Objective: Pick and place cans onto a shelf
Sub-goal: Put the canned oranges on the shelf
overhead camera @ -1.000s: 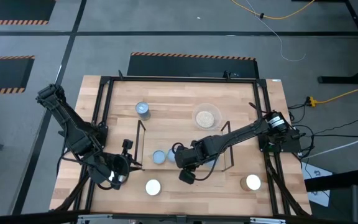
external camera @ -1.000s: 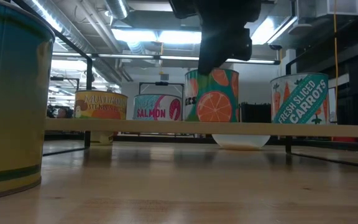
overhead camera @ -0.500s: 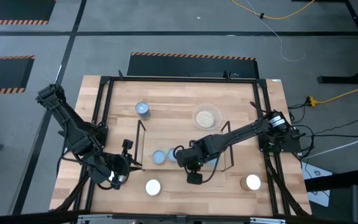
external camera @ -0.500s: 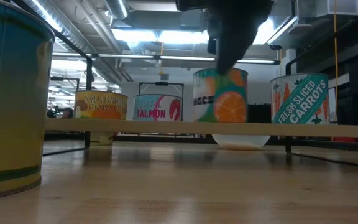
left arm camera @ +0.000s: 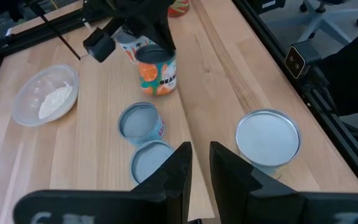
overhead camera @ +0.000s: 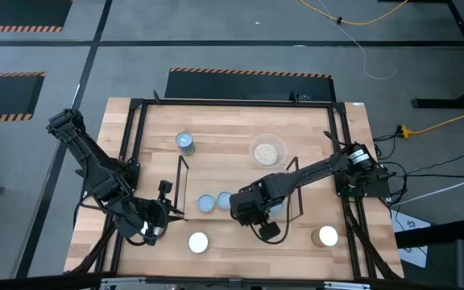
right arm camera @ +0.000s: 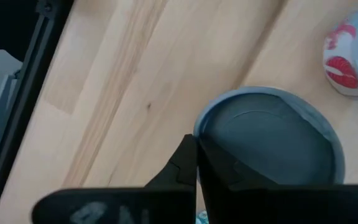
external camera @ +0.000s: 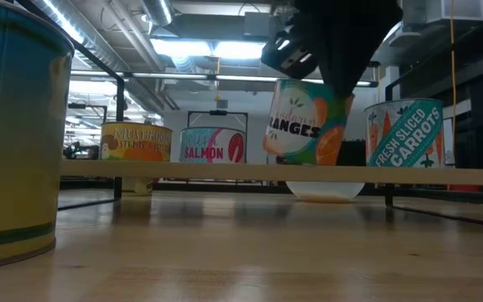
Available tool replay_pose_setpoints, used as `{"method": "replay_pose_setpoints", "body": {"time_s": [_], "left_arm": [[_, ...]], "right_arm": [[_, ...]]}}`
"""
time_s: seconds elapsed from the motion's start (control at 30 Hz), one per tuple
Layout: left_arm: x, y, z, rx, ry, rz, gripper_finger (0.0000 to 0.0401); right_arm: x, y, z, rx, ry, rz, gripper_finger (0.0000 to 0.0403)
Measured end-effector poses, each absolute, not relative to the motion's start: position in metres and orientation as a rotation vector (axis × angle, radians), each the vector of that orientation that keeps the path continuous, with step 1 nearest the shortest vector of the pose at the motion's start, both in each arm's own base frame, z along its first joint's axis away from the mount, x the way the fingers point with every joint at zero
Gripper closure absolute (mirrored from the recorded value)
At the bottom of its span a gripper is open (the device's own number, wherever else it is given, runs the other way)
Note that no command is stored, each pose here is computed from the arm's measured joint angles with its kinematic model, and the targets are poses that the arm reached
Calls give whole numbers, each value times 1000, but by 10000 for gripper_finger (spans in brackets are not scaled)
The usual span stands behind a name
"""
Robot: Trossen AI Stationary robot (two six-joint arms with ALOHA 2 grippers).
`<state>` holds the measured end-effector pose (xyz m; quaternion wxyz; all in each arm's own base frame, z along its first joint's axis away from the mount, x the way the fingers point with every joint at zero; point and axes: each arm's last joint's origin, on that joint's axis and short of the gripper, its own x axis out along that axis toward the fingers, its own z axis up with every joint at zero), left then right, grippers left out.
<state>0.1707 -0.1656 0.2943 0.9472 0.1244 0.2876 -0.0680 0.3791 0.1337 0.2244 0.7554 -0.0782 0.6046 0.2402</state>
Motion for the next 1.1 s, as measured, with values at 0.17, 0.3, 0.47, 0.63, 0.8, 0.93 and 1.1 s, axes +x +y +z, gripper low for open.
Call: {"method": "replay_pose_setpoints", "body": {"time_s": [0.17, 0.3, 0.47, 0.63, 0.8, 0.93, 1.1], "left_arm": [[171, -166, 294, 253, 586, -138, 351], [171, -166, 294, 254, 586, -138, 351], [171, -166, 294, 253, 586, -138, 351], [171, -166, 294, 253, 586, -138, 351], [171, -166, 294, 254, 585, -139, 351], [171, -166, 294, 254, 585, -139, 351], [171, -166, 294, 254, 586, -138, 351]], "right_arm": [[381, 128, 226, -162, 1325, 511, 397], [382, 124, 230, -179, 1331, 498, 397], [383, 120, 236, -228, 1337, 529, 397], [379, 113, 235, -267, 1389, 545, 397], [380, 109, 235, -289, 1382, 558, 397], [380, 109, 236, -288, 1379, 557, 394], [380, 109, 236, -282, 1379, 553, 369]]}}
